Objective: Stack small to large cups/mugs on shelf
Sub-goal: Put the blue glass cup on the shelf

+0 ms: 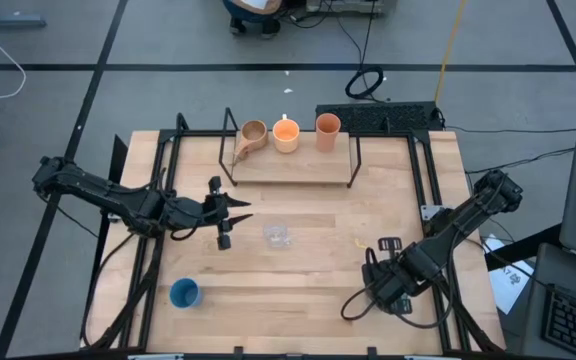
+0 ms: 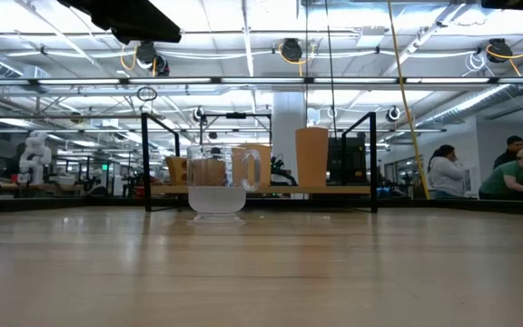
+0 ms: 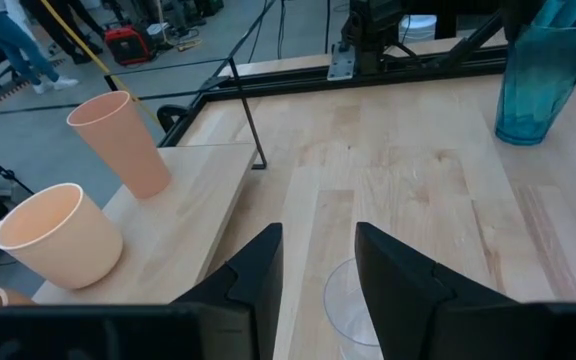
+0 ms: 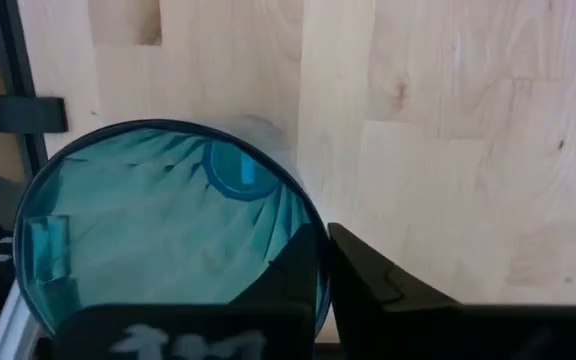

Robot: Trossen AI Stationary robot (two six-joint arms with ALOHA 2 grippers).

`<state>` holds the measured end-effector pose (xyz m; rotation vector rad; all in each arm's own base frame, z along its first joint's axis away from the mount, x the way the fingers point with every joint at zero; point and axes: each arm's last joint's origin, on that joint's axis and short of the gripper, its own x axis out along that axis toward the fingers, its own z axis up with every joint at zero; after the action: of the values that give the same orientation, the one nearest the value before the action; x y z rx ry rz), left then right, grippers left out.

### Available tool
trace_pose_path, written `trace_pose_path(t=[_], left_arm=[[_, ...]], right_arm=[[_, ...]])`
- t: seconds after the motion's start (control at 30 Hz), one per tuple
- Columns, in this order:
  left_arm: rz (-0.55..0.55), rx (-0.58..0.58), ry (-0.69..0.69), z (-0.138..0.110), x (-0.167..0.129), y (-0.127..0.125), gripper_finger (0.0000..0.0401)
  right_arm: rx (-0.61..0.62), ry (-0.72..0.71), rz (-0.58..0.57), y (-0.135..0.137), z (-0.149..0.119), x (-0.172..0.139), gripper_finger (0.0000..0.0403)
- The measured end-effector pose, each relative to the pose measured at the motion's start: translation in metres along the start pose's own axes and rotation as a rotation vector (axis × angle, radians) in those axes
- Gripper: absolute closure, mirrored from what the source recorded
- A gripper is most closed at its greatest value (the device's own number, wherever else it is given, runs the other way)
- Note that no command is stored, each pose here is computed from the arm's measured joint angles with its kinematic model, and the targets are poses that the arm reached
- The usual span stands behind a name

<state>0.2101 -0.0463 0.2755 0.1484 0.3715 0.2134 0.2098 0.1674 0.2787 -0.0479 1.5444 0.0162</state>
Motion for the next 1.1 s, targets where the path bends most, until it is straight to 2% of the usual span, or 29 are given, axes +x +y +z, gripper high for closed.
trace_pose_path(t=[0.3,0.57,0.83,1.1], left_arm=[[0.0,0.001,0.0,0.0,0.0,0.0,0.0272],[0.0,0.001,0.0,0.0,0.0,0.0,0.0272],[0.0,0.001,0.001,0.0,0.0,0.0,0.0272],[0.0,0.001,0.001,0.0,0.0,0.0,0.0272]], right_arm=[[0.11,-0.019,0.023,-0.008,0.009,0.001,0.04],[0.275,0.004,0.057,-0.027,0.021,-0.003,0.0402],[0.384,-0.044,0.1,-0.048,0.035,-0.036,0.0402],[0.498,-0.045,0.091,-0.081,0.039,-0.065,0.0402]])
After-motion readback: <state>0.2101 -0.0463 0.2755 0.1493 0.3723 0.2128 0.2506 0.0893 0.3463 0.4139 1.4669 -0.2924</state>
